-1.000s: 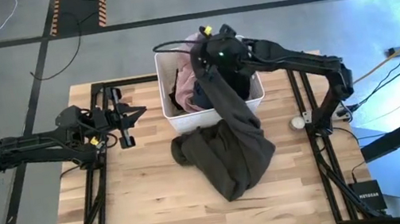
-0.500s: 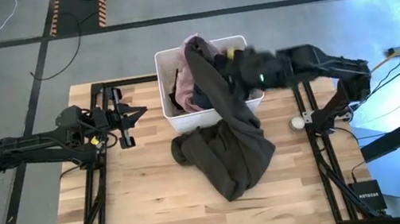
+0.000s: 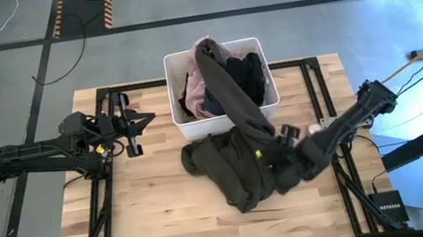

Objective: Sort clothes
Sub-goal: Put the black hoodie into the white laundry bin

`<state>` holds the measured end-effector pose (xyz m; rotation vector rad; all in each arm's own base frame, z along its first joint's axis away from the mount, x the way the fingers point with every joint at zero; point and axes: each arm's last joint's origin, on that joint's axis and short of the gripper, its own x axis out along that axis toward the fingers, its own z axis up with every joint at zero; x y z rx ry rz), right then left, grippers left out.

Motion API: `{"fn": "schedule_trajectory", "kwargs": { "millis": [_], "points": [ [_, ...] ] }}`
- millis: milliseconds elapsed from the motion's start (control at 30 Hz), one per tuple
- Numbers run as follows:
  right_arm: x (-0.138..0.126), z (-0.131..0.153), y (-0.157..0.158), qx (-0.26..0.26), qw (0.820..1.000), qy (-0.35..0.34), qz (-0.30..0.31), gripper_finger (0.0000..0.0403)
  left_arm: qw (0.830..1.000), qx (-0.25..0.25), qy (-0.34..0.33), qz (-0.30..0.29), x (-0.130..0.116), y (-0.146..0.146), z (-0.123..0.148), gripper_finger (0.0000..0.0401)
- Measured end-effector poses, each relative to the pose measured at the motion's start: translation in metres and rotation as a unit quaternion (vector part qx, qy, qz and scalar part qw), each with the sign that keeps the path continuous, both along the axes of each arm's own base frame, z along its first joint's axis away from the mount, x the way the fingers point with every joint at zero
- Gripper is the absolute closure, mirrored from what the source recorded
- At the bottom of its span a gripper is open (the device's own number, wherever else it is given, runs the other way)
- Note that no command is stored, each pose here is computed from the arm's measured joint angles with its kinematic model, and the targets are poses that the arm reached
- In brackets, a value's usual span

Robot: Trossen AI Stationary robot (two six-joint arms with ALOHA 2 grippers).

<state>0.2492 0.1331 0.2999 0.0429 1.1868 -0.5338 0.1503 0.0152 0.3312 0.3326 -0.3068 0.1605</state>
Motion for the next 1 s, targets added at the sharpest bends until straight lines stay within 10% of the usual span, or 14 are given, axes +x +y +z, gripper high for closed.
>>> {"fn": "schedule_trajectory", "kwargs": {
  "millis": [233,567,1000],
  "points": [
    [-0.019,-0.052,0.001,-0.025,0.998,0.026,-0.057,0.0189,1.0,0.004,-0.003,0.001,0.0,0.0,0.001,0.0386],
    [-0.026,-0.051,-0.034,-0.015,0.993,-0.087,-0.084,0.0189,1.0,0.004,-0.003,0.001,0.0,0.0,0.001,0.0386],
    [-0.008,-0.143,-0.09,0.1,0.984,-0.128,-0.069,0.0189,1.0,0.01,-0.003,0.003,0.0,0.0,0.001,0.0386]
  ]
}}
